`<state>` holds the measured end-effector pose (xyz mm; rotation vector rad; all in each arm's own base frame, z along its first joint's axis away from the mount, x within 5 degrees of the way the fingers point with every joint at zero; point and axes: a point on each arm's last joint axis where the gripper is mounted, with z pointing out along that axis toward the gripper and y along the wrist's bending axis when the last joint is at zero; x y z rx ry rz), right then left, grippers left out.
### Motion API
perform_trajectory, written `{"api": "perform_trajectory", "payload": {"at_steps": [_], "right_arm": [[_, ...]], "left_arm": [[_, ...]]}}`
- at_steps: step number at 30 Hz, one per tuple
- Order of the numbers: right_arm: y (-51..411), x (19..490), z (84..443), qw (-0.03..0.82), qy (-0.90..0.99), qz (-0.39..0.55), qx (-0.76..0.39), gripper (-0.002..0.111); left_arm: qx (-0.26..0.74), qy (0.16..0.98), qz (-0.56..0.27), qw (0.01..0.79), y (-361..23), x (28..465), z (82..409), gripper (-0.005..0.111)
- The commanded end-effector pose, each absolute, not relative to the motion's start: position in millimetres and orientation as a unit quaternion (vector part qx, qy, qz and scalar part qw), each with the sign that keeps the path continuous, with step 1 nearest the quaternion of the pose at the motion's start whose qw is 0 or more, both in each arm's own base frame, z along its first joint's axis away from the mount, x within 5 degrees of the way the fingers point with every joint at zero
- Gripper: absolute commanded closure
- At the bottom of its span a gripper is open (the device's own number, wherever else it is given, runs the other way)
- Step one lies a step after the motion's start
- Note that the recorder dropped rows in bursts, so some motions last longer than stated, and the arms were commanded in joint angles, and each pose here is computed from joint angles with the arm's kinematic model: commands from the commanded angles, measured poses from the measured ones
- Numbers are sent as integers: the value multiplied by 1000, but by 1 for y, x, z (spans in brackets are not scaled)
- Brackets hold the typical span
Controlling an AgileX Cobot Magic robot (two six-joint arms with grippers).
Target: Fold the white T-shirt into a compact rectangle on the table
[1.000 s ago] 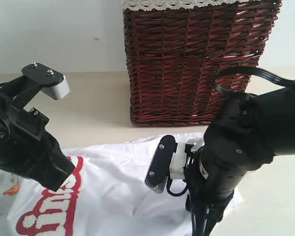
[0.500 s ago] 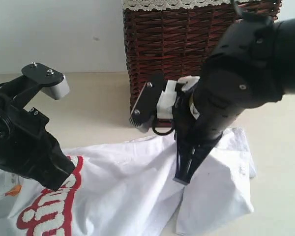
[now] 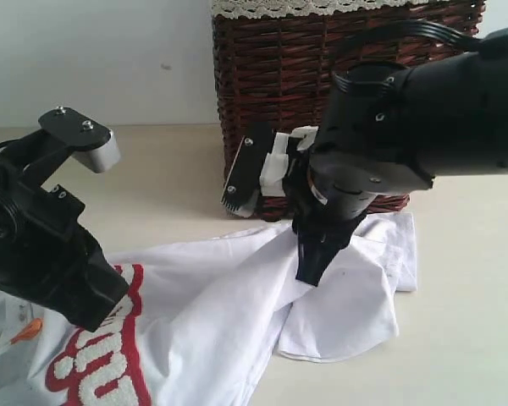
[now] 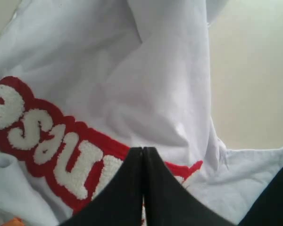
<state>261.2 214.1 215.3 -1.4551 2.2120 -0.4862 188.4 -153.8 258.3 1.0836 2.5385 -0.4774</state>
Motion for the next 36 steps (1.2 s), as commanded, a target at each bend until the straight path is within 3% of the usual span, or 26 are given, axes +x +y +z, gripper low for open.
{"api": "perform_trajectory", "payload": {"at_steps": [1, 7, 9, 12, 13, 23, 30, 36], "right_arm": [[202, 259, 246, 229, 839, -204, -450, 57], [191, 228, 271, 198, 891, -111, -393, 64], [192, 211, 271, 176, 888, -43, -423, 76], [193, 192, 248, 154, 858, 24, -489, 103], [193, 190, 239, 156, 850, 30, -501, 108], [214, 211, 148, 63, 872, 5, -484, 108], [237, 232, 125, 121, 873, 27, -471, 108], [228, 224, 99, 33, 880, -2, -473, 108]], "left_arm": [[382, 891, -172, 173, -154, 187, 260, 107], [379, 892, -177, 170, -155, 186, 260, 107], [378, 892, -179, 169, -155, 186, 260, 107], [374, 893, -186, 168, -156, 185, 260, 107], [372, 893, -188, 168, -156, 185, 261, 107], [378, 892, -181, 171, -156, 186, 260, 107], [379, 891, -179, 173, -155, 186, 260, 107], [378, 891, -179, 175, -155, 187, 260, 107]]}}
